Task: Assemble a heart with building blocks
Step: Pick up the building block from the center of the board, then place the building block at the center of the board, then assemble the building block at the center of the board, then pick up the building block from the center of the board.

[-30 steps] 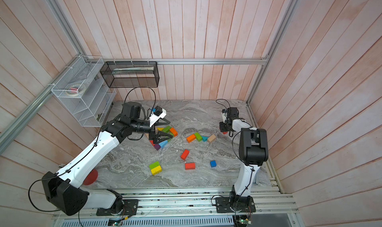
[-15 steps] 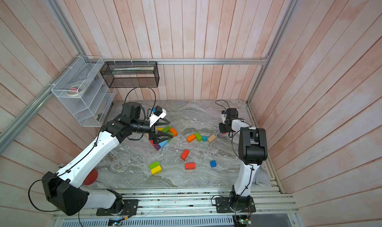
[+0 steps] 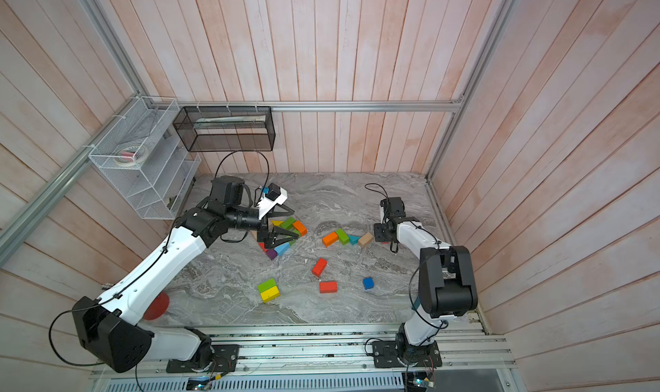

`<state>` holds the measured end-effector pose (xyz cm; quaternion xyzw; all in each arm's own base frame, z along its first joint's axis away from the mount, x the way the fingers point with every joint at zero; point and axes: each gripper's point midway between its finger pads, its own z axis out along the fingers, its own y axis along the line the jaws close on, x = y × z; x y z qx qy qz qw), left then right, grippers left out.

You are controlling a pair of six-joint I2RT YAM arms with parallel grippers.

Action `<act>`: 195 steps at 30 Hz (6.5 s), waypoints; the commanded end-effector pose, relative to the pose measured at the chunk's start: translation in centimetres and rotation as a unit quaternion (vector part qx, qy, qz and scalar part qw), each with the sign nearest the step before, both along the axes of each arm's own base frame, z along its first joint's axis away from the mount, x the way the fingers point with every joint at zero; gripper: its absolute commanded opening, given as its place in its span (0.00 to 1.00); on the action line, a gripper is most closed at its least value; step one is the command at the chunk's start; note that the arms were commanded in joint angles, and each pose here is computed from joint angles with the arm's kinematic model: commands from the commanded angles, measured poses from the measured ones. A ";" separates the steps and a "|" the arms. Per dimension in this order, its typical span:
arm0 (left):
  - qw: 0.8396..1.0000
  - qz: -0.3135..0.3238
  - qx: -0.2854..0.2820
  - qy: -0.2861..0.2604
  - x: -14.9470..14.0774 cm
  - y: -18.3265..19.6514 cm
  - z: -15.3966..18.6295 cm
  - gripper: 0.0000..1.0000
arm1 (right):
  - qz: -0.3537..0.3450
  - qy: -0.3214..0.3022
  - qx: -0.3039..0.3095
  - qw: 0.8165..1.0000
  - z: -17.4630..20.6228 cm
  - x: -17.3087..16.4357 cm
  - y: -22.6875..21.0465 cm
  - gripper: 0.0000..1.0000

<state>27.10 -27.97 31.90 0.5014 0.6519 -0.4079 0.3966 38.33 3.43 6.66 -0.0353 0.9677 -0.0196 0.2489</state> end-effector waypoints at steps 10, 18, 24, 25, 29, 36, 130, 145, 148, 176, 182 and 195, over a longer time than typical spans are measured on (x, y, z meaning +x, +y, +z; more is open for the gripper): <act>1.000 -0.010 -0.016 -0.011 -0.8 0.0 1.1 1.00 | -0.040 0.047 0.030 0.998 -1.9 -5.8 2.6 0.29; 1.000 -0.010 -0.016 -0.009 -0.8 0.0 1.0 1.00 | -0.027 0.047 0.035 0.998 -2.2 -5.9 3.0 0.32; 1.000 -0.012 -0.016 -0.009 -0.8 -0.1 1.0 1.00 | -0.027 0.050 0.035 0.998 -2.3 -5.8 3.1 0.36; 1.000 -0.013 -0.017 -0.008 -0.8 -0.1 1.0 1.00 | -0.027 0.051 0.033 0.998 -2.3 -5.8 3.0 0.37; 1.000 -0.016 -0.018 -0.004 -0.8 -0.2 1.0 1.00 | -0.028 0.060 0.024 0.997 -2.8 -5.8 2.8 0.37; 1.000 -0.015 -0.020 -0.009 -1.0 -0.1 1.3 1.00 | -0.039 0.064 0.016 0.997 -3.0 -6.1 2.7 0.46; 1.000 -0.019 -0.019 -0.004 -0.9 -0.2 0.9 1.00 | -0.148 0.008 0.163 0.975 -2.8 -3.8 1.8 0.31; 1.000 -0.017 -0.021 -0.004 -0.9 -0.2 1.1 1.00 | -0.131 -0.013 0.142 0.981 -0.2 -5.6 1.9 0.31; 1.000 -0.015 -0.022 -0.003 -0.9 -0.2 1.2 1.00 | -0.089 -0.026 0.139 0.986 1.0 -6.0 3.8 0.33; 0.999 0.018 -0.015 -0.026 -0.3 0.3 1.1 1.00 | 0.031 0.014 0.264 0.964 0.4 -11.6 25.4 0.62; 0.999 0.014 -0.017 -0.024 -0.3 0.3 1.2 1.00 | 0.030 0.016 0.253 0.967 -0.8 -11.7 25.7 0.61; 0.999 0.012 -0.020 -0.025 -0.5 0.3 1.3 1.00 | 0.068 0.009 0.163 0.984 -2.3 -10.3 25.4 0.43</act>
